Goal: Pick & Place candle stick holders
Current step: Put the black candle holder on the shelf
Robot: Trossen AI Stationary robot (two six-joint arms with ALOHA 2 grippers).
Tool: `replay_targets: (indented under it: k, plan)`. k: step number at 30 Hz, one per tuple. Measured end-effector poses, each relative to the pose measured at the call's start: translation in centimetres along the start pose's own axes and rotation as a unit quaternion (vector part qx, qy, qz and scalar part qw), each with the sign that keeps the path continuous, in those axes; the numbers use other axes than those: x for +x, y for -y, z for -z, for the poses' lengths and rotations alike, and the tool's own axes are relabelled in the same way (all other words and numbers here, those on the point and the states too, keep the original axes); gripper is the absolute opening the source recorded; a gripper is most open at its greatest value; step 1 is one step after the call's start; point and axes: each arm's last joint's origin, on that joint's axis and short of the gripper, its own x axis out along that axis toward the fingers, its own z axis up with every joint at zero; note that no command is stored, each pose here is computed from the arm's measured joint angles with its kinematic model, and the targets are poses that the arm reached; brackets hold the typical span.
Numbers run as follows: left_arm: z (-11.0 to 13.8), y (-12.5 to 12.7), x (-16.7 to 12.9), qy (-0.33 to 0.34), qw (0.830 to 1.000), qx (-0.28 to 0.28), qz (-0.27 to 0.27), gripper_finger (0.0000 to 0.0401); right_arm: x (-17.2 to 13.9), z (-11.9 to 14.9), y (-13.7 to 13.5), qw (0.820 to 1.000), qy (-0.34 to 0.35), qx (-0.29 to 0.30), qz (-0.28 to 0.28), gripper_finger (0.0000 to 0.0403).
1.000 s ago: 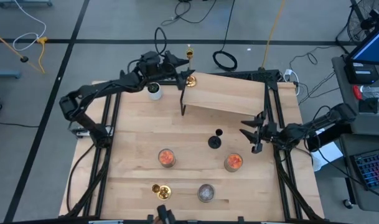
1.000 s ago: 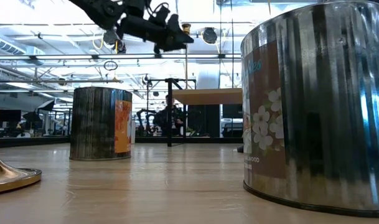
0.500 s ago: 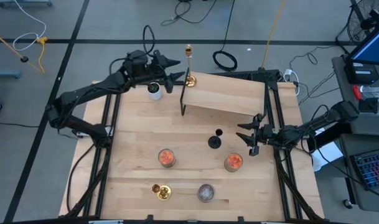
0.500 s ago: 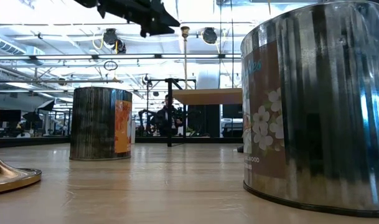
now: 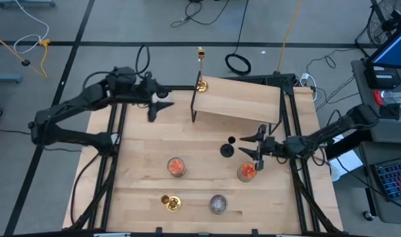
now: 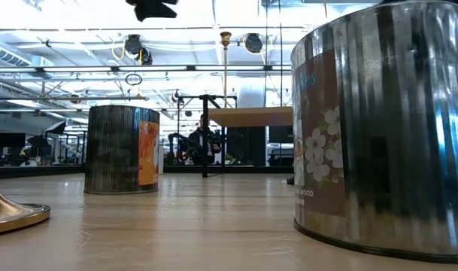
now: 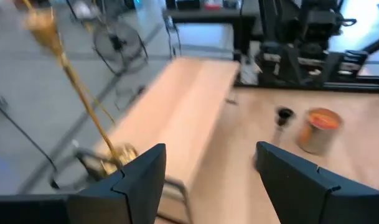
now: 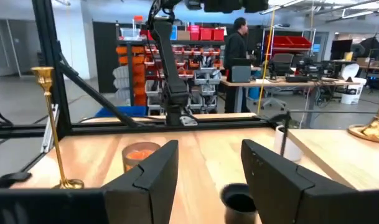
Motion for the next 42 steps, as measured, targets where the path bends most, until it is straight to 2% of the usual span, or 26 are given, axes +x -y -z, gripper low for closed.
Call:
replay_targets:
  k: [3,7,17,20,22,24,27,31,33,39,42]
  plan:
    - [1.0,0.8,-1.3,-0.05,0.998,-0.026,0.016,0.0255,1.0,-0.1,-0.6,1.0,-0.012,-0.007,0.0,0.0171]
    - [2.9,1.9,-1.9,-0.11,0.993,0.007,0.046,0.0255,2.2,-0.3,-1.2,1.0,-0.02,-0.012,0.0,0.0171]
    - [8.9,4.9,1.1,-0.074,0.991,0.017,0.107,0.0255,2.9,0.1,-1.6,0.999,-0.035,-0.007,0.001,0.0171]
    - [10.9,5.7,1.7,-0.074,0.99,0.012,0.118,0.0255,2.9,0.4,-1.6,0.998,-0.051,-0.046,0.004,0.0173]
    - [11.8,6.1,1.8,-0.069,0.99,0.007,0.124,0.0255,2.9,0.6,-1.3,0.995,-0.064,-0.065,0.031,0.0176]
    - [12.5,6.4,1.9,-0.066,0.989,0.003,0.131,0.0255,3.0,1.0,-0.6,0.991,-0.081,-0.07,0.08,0.018]
    - [12.8,6.8,1.9,-0.058,0.989,0.008,0.139,0.0255,3.3,1.4,0.5,0.987,-0.096,-0.047,0.12,0.0187]
    - [12.6,7.0,1.9,-0.046,0.988,0.014,0.144,0.0255,3.8,1.5,1.1,0.993,-0.1,0.006,0.066,0.0192]
    - [12.4,7.0,1.9,-0.036,0.989,0.015,0.145,0.0255,3.9,1.5,1.4,0.993,-0.101,0.019,0.056,0.0192]
    - [12.5,7.0,1.9,-0.036,0.988,0.034,0.146,0.0255,4.0,1.5,1.8,0.992,-0.102,0.016,0.068,0.0198]
    - [12.5,7.0,1.9,-0.036,0.988,0.034,0.146,0.0255,4.1,1.5,1.8,0.993,-0.102,-0.013,0.065,0.021]
